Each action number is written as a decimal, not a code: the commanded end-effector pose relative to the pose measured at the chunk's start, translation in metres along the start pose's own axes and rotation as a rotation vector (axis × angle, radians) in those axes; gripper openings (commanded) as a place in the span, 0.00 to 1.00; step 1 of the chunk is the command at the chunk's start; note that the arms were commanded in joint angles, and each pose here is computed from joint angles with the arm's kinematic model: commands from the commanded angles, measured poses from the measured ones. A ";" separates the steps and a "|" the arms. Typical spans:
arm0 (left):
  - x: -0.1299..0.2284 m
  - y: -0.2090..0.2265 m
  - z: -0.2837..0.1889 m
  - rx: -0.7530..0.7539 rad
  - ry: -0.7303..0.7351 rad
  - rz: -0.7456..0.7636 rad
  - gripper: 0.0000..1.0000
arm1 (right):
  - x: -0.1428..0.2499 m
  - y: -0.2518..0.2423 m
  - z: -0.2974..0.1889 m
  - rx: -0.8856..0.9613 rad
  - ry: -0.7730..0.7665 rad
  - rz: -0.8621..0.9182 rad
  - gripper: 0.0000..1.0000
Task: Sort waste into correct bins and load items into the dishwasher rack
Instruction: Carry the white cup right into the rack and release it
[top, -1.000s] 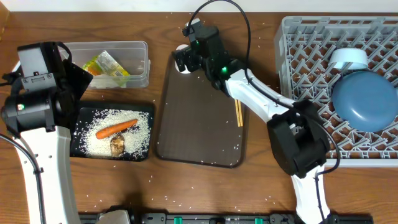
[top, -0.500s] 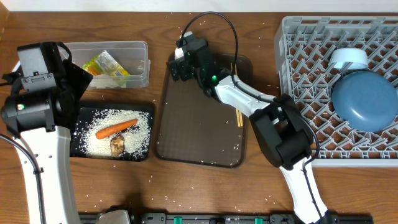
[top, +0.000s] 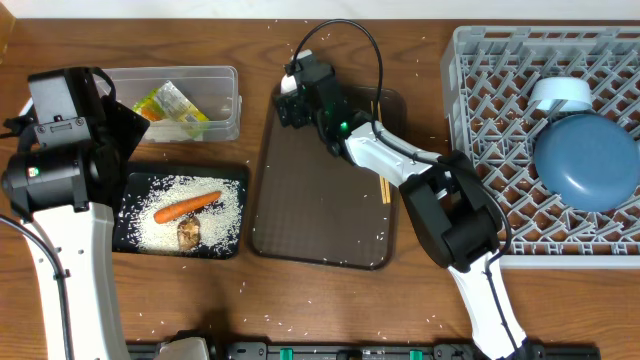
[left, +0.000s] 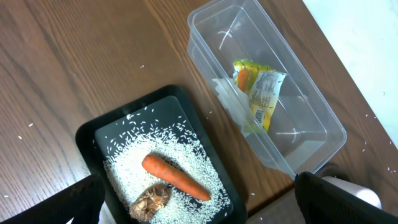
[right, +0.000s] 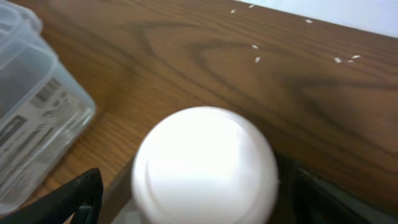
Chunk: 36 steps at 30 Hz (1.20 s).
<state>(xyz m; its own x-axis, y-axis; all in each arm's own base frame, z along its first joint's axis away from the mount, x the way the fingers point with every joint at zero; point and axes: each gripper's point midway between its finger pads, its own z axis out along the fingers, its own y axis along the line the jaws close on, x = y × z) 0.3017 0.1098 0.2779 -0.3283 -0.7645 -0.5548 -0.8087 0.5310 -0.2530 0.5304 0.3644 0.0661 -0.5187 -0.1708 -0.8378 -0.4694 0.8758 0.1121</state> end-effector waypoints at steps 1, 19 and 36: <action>-0.004 0.001 -0.002 -0.007 -0.016 -0.005 0.98 | -0.009 -0.005 0.001 0.051 -0.030 0.005 0.87; -0.004 0.001 -0.002 -0.007 -0.016 -0.005 0.98 | -0.025 -0.006 -0.004 0.051 -0.062 0.012 0.54; -0.004 0.001 -0.002 -0.007 -0.016 -0.005 0.98 | -0.160 -0.155 -0.178 0.294 -0.197 0.152 0.50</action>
<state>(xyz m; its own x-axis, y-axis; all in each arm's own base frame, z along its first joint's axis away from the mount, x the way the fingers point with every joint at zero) 0.3017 0.1098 0.2779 -0.3283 -0.7645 -0.5548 -0.8087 0.5310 -0.2530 0.5511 0.2387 0.2192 -0.4809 -0.0388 -0.8759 -0.2715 0.9565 0.1067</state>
